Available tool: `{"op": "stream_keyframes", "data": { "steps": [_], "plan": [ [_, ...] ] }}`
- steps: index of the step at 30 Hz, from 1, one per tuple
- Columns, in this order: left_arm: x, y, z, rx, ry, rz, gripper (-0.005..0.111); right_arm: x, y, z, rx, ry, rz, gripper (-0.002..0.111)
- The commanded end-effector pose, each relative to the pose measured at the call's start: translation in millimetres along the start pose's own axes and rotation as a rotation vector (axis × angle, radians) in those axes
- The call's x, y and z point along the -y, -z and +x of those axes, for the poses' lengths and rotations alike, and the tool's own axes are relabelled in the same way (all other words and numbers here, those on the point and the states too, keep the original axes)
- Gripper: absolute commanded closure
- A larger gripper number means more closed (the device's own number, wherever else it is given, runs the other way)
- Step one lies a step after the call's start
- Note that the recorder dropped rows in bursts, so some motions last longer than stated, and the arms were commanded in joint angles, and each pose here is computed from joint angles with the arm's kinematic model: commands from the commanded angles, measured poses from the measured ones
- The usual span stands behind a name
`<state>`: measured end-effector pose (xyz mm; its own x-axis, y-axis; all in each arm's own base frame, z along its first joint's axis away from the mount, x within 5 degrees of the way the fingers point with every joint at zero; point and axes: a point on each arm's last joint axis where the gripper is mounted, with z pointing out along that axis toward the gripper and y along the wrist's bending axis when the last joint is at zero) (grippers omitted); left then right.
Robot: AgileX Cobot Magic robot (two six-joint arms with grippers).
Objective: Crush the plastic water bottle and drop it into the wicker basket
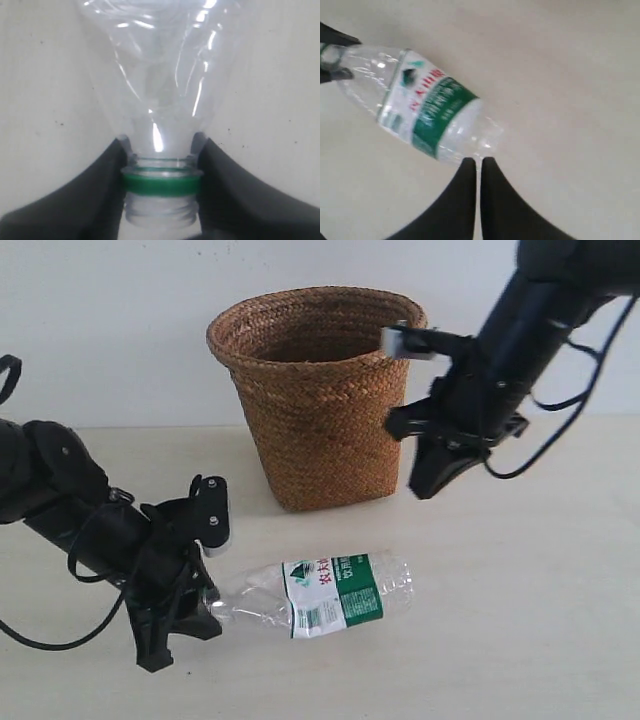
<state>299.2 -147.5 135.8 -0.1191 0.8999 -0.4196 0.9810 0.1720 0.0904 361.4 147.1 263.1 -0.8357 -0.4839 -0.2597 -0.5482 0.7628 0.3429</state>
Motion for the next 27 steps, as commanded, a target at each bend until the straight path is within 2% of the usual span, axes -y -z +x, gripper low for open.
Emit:
{"op": "stream_keyframes", "data": {
  "steps": [1,7,11,17,21,23,24,27],
  "plan": [
    [4.9,29.9,-16.2,0.063,-0.054,0.023,0.102,31.2,31.0,33.5,0.017,-0.096,0.055,0.108],
    [16.4,68.5,-35.8,0.128,-0.122,0.136,0.102,58.2,42.3,59.2,0.027,-0.165,0.079,0.108],
    [15.5,104.8,-51.7,0.184,-0.115,0.071,0.102,73.3,38.5,65.1,0.059,-0.192,0.137,0.108],
    [-3.7,164.2,-81.6,0.295,-0.119,-0.2,0.102,83.9,22.2,72.6,0.11,-0.229,0.179,0.108],
    [-44.9,190.5,-100.7,0.438,-0.002,-0.585,0.1,82.1,20.9,71.9,0.116,-0.245,0.151,0.108],
    [-67.0,188.9,-106.9,0.485,0.054,-0.694,0.085,81.2,20.9,70.9,0.126,-0.253,0.14,0.108],
    [-74.7,184.8,-108.9,0.479,0.05,-0.71,0.074,81.0,20.9,70.5,0.131,-0.256,0.137,0.108],
    [-98.5,165.1,-114.6,0.442,0.023,-0.718,0.024,79.8,20.7,70.6,0.128,-0.255,0.124,0.108]
  ]
}}
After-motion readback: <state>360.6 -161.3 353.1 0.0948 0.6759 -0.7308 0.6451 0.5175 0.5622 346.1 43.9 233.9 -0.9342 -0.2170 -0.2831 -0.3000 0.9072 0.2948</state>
